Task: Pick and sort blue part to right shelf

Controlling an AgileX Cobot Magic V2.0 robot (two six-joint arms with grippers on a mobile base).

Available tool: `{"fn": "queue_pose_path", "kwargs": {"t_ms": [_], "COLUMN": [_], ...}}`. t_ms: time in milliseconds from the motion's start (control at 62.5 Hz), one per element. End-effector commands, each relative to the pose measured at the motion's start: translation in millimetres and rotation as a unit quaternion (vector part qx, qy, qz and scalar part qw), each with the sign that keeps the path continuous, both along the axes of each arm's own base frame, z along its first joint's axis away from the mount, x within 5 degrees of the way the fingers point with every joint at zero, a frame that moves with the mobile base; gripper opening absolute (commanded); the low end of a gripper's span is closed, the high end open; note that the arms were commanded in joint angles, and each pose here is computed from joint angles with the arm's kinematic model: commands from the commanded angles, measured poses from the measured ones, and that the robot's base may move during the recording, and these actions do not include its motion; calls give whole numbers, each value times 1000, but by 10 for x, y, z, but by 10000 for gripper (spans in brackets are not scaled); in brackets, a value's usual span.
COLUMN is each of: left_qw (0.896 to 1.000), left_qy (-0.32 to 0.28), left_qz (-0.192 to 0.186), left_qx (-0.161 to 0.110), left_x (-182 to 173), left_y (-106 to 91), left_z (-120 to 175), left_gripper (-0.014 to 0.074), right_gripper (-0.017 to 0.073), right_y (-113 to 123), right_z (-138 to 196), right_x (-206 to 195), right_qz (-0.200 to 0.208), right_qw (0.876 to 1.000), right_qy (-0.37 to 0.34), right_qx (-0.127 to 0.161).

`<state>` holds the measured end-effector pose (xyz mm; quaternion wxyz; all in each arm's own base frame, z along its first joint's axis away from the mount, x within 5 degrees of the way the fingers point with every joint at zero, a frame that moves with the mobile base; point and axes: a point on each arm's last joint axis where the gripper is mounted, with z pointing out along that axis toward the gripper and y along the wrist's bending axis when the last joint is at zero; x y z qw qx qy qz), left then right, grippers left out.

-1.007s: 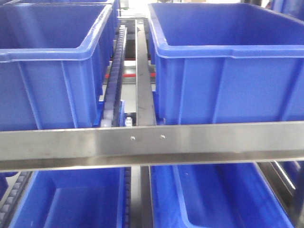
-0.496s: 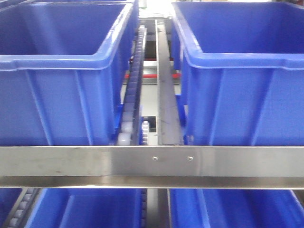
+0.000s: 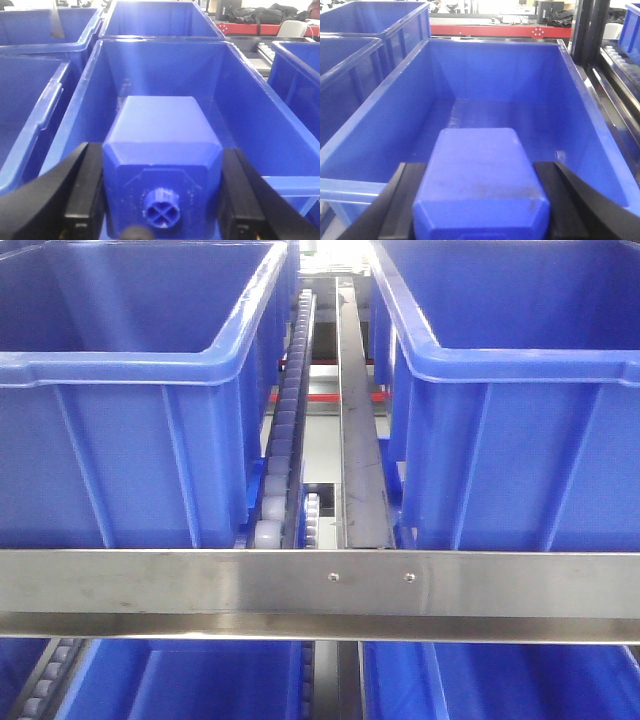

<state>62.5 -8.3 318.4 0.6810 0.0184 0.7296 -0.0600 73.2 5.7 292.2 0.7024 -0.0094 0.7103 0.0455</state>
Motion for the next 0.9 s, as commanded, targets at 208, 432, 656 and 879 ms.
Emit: {"fn": "queue_pose_path", "kwargs": {"t_ms": [208,432,656,879], "left_qw": [999,999,999,998], "left_qy": [-51,-51,-51,-58], "left_qz": [5,5,5,5], "left_qx": [-8,-8,-8,-10], "left_x": [3,3,3,2], "left_y": [9,9,9,10], "left_z": [168,168,168,181], "left_gripper": [386,386,386,386], "right_gripper": [407,407,407,407], "right_y": [-3,-3,-3,-3], "right_z": [181,184,190,195], "right_x": [-11,-11,-12,-13], "right_qz": [-2,-2,-2,-2], "right_qw": [998,998,998,998], "right_qy": [-59,-61,-64,-63], "right_qx": [-6,-6,-6,-6]}}
